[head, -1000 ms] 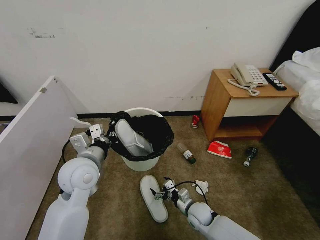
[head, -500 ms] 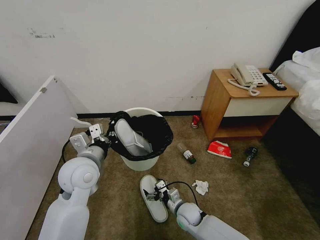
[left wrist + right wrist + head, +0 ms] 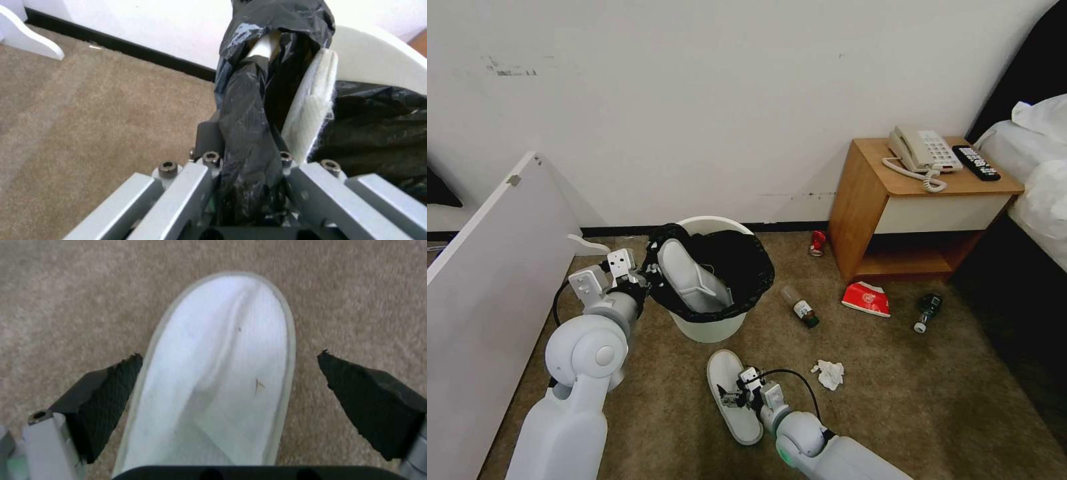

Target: Pick up the trash bin, then pick up the garbage from the floor and place it into the trash bin.

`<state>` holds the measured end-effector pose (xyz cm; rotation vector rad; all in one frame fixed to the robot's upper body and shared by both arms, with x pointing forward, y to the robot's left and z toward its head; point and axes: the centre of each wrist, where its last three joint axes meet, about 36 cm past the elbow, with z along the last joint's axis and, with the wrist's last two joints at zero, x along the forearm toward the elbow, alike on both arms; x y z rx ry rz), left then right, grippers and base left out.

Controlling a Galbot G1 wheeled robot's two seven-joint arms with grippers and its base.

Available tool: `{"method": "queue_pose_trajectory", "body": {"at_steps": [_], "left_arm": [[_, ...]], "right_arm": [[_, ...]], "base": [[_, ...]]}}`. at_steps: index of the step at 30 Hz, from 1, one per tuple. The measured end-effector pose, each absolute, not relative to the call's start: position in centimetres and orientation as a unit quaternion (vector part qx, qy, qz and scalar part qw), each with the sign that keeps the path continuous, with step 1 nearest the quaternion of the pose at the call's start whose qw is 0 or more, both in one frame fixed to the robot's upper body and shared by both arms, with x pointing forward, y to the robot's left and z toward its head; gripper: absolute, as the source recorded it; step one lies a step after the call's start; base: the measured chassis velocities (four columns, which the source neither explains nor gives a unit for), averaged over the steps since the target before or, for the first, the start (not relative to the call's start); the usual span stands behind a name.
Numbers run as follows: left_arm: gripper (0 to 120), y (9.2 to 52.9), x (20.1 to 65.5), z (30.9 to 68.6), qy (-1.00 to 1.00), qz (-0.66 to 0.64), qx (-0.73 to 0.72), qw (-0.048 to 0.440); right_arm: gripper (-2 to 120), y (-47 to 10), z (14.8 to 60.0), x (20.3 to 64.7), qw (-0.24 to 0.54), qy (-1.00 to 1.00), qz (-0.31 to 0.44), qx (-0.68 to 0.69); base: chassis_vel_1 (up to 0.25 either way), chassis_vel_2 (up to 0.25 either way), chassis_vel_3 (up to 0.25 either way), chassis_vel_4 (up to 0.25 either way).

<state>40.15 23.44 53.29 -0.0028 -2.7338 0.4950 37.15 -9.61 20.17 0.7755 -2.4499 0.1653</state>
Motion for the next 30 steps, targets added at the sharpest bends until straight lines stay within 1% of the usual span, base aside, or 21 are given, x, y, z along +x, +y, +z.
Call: {"method": "queue_pose_trajectory", "body": {"at_steps": [5,20,21,22,24,25,26,27,29,30], "left_arm": [[4,23.35,40.05,53.25,-0.968,0.174,-0.002,0.181],[4,23.06,40.0,53.15,-0.968,0.174,-0.003,0.182],[4,23.04,39.99,53.15,-0.968,0.174,-0.003,0.182],[4,23.04,39.99,53.15,-0.968,0.174,-0.003,0.182],[4,23.0,39.98,53.15,-0.968,0.175,-0.003,0.182],[4,23.0,39.98,53.15,-0.968,0.175,-0.003,0.182],[4,22.99,39.98,53.14,-0.968,0.175,-0.003,0.182],[4,22.99,39.98,53.14,-0.968,0.175,-0.003,0.182],[4,22.96,39.98,53.14,-0.968,0.175,-0.003,0.181],[4,22.96,39.98,53.14,-0.968,0.175,-0.003,0.181]], "right_arm": [[100,-9.64,19.5,37.04,0.287,-0.912,0.061,0.285],[99,-9.05,19.58,37.35,0.284,-0.912,0.063,0.29],[95,-9.08,19.49,37.36,0.285,-0.911,0.065,0.29],[95,-9.08,19.49,37.36,0.285,-0.911,0.065,0.29],[82,-9.16,19.34,37.32,0.287,-0.91,0.069,0.29],[82,-9.16,19.34,37.32,0.287,-0.91,0.069,0.29],[77,-9.16,19.32,37.29,0.288,-0.91,0.07,0.29],[77,-9.16,19.32,37.29,0.288,-0.91,0.07,0.29],[64,-9.1,19.25,37.16,0.291,-0.909,0.072,0.291],[64,-9.1,19.25,37.16,0.291,-0.909,0.072,0.291]], "base": [[0.0,0.0,0.0,0.0],[0.0,0.0,0.0,0.0],[0.0,0.0,0.0,0.0],[0.0,0.0,0.0,0.0],[0.0,0.0,0.0,0.0],[0.0,0.0,0.0,0.0],[0.0,0.0,0.0,0.0],[0.0,0.0,0.0,0.0],[0.0,0.0,0.0,0.0],[0.0,0.0,0.0,0.0]]}}
